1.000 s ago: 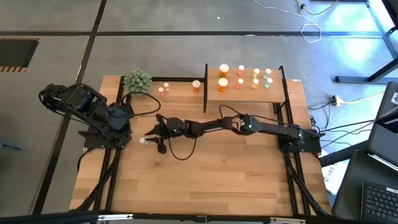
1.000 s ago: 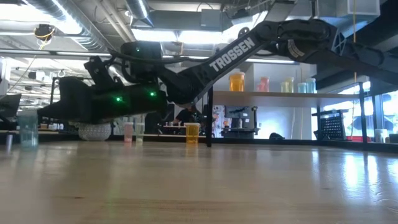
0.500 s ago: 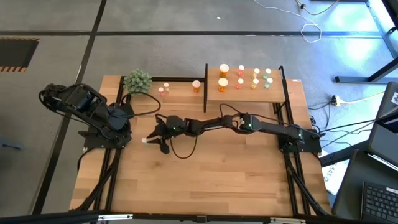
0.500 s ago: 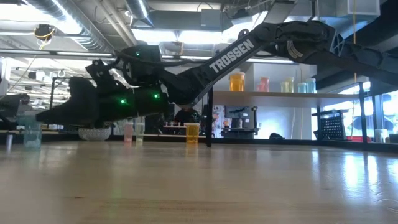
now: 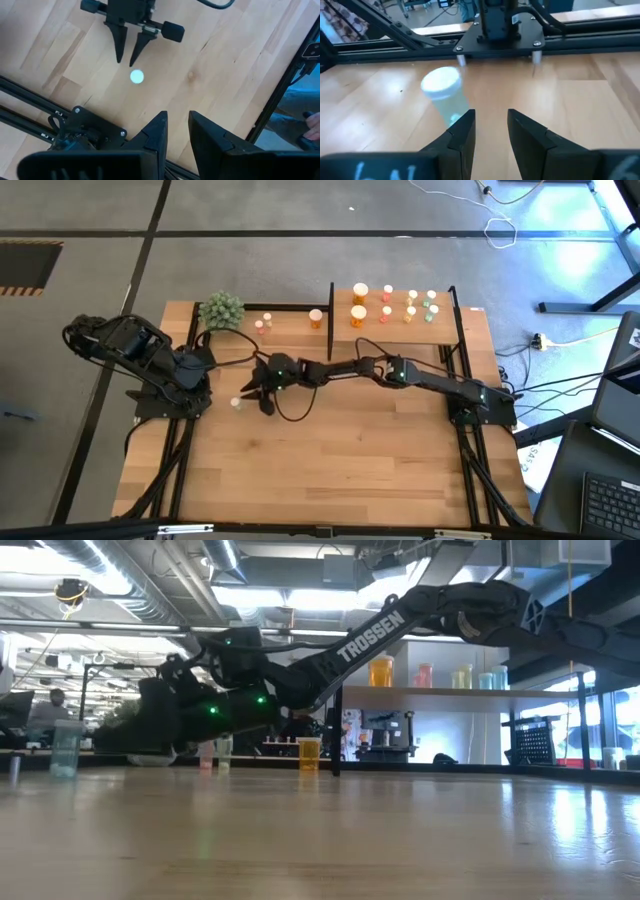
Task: Pick and place medicine bottles onto shelf by color
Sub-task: Put the blue pill bottle on the shelf aligned with the other blue pill bottles
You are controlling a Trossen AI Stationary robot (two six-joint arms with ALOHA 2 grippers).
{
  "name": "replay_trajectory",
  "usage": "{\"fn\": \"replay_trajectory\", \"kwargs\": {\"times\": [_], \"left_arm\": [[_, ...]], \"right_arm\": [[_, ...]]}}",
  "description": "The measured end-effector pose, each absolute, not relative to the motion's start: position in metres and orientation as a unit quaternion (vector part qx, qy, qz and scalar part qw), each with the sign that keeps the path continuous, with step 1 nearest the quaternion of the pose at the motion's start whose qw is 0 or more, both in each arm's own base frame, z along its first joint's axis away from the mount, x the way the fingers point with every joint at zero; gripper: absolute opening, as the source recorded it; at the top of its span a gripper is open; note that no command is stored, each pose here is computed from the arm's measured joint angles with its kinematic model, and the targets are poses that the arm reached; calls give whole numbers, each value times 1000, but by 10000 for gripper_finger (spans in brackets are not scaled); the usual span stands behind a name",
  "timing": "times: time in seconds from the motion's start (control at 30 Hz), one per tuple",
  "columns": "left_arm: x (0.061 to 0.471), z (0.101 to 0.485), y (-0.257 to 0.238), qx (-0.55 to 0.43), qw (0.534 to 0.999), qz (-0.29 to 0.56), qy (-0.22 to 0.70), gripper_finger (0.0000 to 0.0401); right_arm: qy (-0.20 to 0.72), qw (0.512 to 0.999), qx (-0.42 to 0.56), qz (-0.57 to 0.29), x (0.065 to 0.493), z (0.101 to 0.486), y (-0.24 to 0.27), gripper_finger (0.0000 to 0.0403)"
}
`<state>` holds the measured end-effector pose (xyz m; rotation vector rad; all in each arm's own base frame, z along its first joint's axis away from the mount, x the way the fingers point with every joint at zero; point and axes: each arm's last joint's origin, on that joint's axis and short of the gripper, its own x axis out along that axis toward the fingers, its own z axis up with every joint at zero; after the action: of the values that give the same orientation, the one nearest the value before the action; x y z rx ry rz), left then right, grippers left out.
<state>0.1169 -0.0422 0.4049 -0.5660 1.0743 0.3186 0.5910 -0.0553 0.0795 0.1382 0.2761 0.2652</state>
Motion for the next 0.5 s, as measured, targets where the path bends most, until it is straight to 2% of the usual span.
{"fn": "replay_trajectory", "kwargs": {"times": [0.27,0.5], "left_arm": [[117,405,-42,-265,809,149,503,72],[117,405,-42,-268,808,151,502,72]], "right_arm": [[175,974,63,132,587,78,-64,116],[203,967,-22,155,581,117,-59,116]]}}
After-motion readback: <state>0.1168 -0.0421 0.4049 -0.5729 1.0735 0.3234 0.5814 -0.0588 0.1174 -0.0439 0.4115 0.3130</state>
